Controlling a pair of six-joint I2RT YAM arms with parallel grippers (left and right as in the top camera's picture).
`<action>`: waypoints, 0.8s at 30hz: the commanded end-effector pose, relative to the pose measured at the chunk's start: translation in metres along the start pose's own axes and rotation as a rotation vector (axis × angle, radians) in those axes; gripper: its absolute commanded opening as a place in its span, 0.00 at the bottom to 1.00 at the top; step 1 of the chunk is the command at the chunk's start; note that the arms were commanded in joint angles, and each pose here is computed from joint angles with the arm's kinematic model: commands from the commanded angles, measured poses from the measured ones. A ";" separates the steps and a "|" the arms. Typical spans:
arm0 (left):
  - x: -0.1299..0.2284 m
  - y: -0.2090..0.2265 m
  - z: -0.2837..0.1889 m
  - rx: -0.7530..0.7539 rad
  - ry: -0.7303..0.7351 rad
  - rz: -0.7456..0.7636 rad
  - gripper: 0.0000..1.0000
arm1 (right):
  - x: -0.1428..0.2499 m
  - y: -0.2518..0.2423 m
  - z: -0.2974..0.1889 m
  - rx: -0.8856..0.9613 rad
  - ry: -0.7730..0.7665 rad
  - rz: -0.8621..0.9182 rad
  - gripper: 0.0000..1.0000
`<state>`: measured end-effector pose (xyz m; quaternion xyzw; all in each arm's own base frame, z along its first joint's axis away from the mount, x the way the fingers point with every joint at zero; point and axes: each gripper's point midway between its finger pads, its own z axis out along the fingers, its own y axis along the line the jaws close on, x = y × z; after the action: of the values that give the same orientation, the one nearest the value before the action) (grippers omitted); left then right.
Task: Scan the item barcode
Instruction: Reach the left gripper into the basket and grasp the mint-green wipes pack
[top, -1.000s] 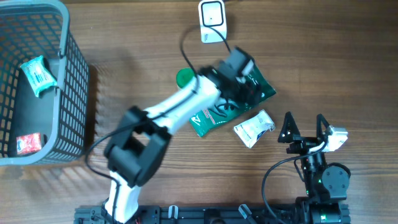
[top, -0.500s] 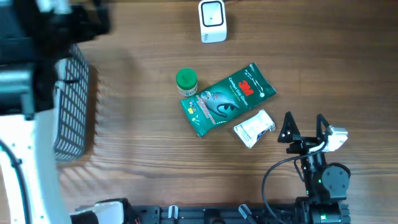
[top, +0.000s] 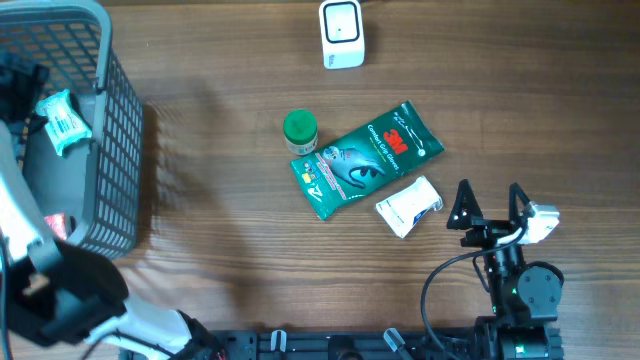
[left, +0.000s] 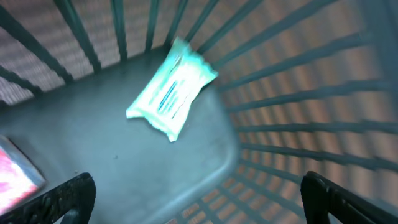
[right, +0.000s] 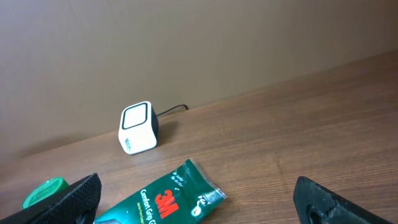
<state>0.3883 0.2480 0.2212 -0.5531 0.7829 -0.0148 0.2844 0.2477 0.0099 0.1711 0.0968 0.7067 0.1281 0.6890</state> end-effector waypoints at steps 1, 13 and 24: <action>0.017 0.030 0.052 -0.147 0.060 -0.158 1.00 | 0.000 0.001 0.000 -0.005 0.000 -0.002 1.00; 0.040 0.056 0.128 -0.189 0.033 -0.270 1.00 | 0.000 0.001 0.000 -0.005 0.000 -0.002 1.00; 0.039 0.053 0.159 -0.109 -0.044 -0.330 1.00 | 0.000 0.001 0.000 -0.005 0.000 -0.002 0.99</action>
<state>0.4104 0.2801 0.0748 -0.6780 0.6803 -0.0149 0.2779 0.2477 0.0099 0.1711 0.0967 0.7068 0.1280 0.6890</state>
